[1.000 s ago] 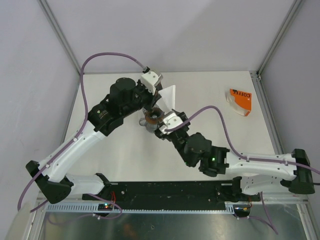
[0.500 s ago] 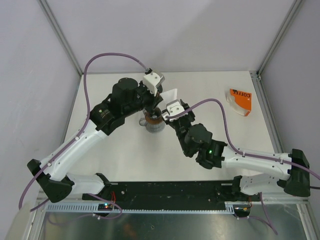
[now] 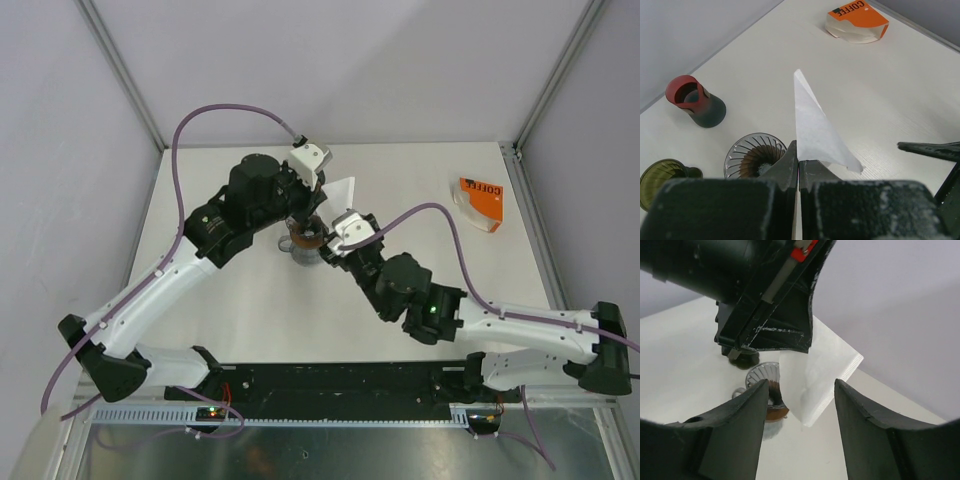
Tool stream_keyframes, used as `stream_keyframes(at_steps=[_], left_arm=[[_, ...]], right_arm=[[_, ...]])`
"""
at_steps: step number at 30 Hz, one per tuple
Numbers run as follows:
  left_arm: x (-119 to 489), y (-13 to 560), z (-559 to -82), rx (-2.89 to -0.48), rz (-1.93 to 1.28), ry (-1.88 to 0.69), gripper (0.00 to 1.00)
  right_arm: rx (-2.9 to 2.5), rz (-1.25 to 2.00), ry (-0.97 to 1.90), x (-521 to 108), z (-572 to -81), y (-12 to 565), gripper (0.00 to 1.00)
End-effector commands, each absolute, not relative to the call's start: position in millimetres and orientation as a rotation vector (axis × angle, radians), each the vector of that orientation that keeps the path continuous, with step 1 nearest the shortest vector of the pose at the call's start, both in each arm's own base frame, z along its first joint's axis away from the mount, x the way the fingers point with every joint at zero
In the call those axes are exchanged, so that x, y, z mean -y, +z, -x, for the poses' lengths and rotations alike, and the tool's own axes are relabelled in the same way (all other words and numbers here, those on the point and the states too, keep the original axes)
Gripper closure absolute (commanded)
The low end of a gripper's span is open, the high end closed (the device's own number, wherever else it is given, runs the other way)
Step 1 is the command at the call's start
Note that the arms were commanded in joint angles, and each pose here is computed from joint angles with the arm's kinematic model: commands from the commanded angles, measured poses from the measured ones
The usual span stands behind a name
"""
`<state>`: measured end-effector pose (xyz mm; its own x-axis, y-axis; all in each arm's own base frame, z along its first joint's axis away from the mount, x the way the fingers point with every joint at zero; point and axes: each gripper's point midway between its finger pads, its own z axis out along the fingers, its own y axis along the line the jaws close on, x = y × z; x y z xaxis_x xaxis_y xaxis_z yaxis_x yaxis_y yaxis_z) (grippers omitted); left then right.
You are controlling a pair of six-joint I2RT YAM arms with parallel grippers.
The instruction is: Place the coffee filter in the dripper
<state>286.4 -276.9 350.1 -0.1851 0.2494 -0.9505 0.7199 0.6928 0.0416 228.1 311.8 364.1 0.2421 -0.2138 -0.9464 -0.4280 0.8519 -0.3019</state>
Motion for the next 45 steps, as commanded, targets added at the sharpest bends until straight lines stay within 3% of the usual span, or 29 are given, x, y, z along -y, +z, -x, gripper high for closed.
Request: stream_keyframes(at_steps=[1, 19, 31, 32, 34, 41, 45], left_arm=[[277, 371, -290, -1.706, -0.753, -0.508, 1.0], [278, 373, -285, -1.701, -0.756, -0.54, 1.0], [280, 367, -284, -1.712, -0.775, -0.544, 1.0], [280, 365, -284, -1.714, -0.781, -0.539, 0.97], [279, 362, -284, -1.716, -0.795, -0.525, 0.81], [260, 375, -280, -1.666, -0.831, -0.437, 0.32], [237, 389, -283, -1.659, -0.781, -0.345, 0.19]], right_arm=[[-1.325, 0.512, 0.342, -306, -221, 396, 0.4], [-1.394, 0.373, 0.157, -294, -273, 371, 0.46], [-1.434, 0.256, 0.015, -262, -293, 366, 0.92], [-1.439, 0.251, 0.021, -261, -293, 366, 0.96], [-1.468, 0.256, 0.043, -261, -295, 368, 0.99], [-1.713, 0.361, 0.167, -267, -313, 352, 1.0], [-1.886, 0.41, 0.332, -275, -323, 339, 1.0]])
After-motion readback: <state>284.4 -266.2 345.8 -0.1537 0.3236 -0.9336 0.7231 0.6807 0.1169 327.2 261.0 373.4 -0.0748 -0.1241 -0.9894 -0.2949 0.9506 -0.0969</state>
